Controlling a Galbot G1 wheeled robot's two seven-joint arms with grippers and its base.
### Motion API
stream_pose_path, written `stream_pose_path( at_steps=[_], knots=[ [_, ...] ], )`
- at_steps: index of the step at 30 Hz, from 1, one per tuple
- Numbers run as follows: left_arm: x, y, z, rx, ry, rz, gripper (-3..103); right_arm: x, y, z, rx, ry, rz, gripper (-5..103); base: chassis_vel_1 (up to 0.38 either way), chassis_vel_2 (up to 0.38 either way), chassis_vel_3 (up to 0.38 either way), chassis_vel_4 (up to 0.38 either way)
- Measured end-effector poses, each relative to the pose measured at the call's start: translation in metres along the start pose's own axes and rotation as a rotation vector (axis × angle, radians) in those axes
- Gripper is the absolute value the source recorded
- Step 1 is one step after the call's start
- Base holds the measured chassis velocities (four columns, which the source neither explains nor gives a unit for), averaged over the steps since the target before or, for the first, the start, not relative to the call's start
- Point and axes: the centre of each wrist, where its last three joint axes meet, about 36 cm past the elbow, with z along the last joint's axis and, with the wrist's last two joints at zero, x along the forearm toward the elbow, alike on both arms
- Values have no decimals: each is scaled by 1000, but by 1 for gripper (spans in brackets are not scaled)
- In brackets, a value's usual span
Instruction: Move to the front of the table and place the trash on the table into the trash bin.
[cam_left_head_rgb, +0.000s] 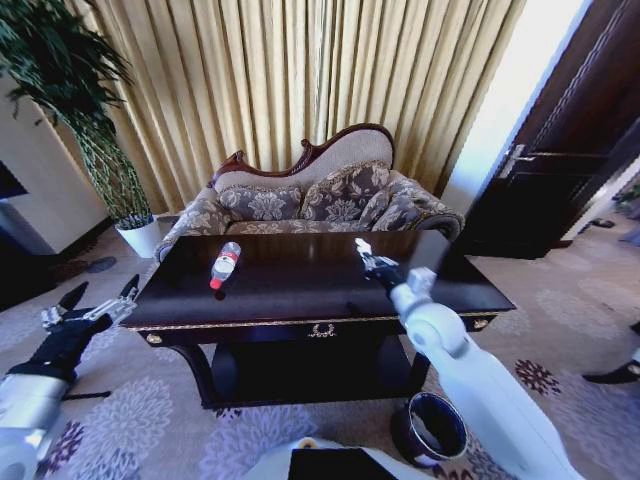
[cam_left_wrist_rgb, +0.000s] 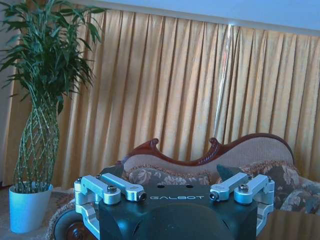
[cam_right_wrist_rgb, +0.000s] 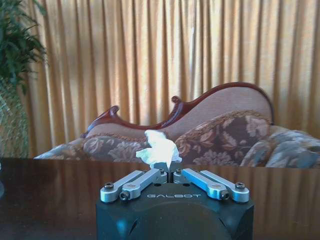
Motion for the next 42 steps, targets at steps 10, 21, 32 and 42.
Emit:
stream_pose_path(
  at_steps=[10,21,32,42],
  knots=[
    [-5,-1,-4,5,10,18,100,61,-1,-21,-12,-54,54,1,0,0,0,0],
    [-6,-1,-6,2,9,29,100,86,6,-31,-18,-77,65,1,25,-33,-29,22],
    [-4,0,-5,13,12,26,100,94,12,-29,-23,-66,65,1,145,-148,-140,153],
    [-3,0,-3,28,7,19,100,91,15,-9,-40,-19,83,1,121,-106,-116,105]
  ],
)
